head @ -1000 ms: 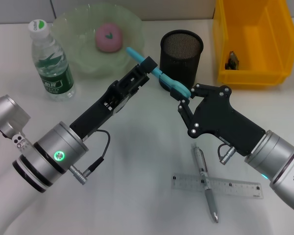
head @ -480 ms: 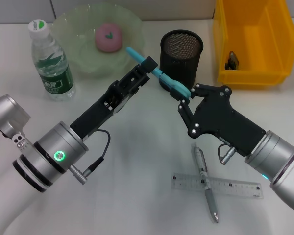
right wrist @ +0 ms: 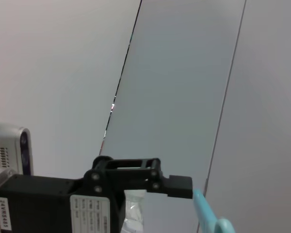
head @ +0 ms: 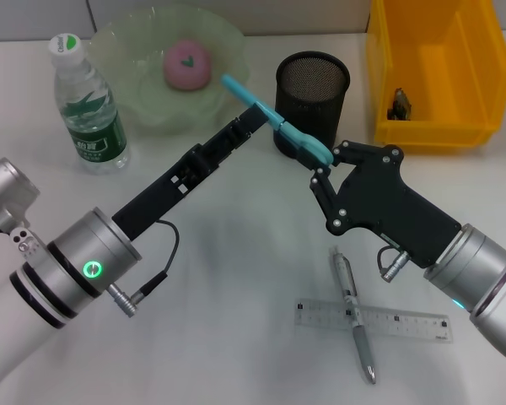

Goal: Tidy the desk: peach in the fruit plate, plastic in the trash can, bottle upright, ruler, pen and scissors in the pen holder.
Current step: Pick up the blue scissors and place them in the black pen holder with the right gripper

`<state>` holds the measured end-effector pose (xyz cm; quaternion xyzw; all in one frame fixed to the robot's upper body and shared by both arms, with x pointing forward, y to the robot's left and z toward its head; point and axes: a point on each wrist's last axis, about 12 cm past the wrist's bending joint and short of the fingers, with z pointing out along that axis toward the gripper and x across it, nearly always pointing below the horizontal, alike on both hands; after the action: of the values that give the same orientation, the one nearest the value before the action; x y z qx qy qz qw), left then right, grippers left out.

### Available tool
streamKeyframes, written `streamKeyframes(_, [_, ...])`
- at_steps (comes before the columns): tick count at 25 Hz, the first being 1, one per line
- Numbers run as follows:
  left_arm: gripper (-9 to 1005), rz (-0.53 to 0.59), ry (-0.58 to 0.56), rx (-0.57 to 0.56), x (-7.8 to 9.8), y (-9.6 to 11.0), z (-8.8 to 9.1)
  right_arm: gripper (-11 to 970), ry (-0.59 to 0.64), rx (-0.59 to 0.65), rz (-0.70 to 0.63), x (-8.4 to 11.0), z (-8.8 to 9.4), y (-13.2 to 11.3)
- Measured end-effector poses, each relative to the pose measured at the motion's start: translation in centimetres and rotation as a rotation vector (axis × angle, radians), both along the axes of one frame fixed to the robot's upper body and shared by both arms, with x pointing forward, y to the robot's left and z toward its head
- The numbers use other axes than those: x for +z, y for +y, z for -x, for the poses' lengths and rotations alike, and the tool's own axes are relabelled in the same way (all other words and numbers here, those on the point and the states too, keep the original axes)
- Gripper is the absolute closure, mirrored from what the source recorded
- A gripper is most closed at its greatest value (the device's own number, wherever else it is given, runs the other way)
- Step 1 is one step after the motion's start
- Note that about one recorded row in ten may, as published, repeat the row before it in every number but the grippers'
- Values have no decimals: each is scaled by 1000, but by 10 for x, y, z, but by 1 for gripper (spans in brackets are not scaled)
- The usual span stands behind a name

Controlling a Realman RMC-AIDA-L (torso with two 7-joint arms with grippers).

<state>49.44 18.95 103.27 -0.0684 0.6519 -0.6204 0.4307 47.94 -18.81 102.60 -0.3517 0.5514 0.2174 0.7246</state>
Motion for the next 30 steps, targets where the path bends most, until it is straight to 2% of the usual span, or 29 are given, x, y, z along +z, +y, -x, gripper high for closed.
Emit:
streamKeyframes(11, [208, -148, -157, -17, 0, 10, 0, 857, 5, 2, -4, 0, -1, -1])
streamKeyframes(13, [208, -195, -236, -30, 2, 12, 2, 856, 6, 2, -5, 1, -1, -1])
streamKeyframes(16, [208, -207, -251, -31, 2, 12, 2, 855, 11, 3, -9, 1, -1, -2])
streamKeyframes(19, [208, -297, -347, -49, 0, 15, 4, 853, 18, 4, -18, 1, -1, -3])
streamKeyframes(20, [208, -297, -347, -49, 0, 15, 4, 853, 18, 4, -18, 1, -1, -3])
streamKeyframes(23, [207, -374, -413, -48, -2, 22, 5, 851, 15, 5, -21, 1, -1, -3])
streamKeyframes(25, [207, -380, -418, -47, -2, 23, 5, 850, 15, 5, -20, 1, -1, -4])
streamKeyframes(26, [206, -437, -456, -28, -4, 32, 6, 850, 14, 4, -19, 1, -1, -4])
streamKeyframes(30, [206, -480, -485, -12, -5, 39, 7, 848, 13, 5, -20, 2, -1, -4])
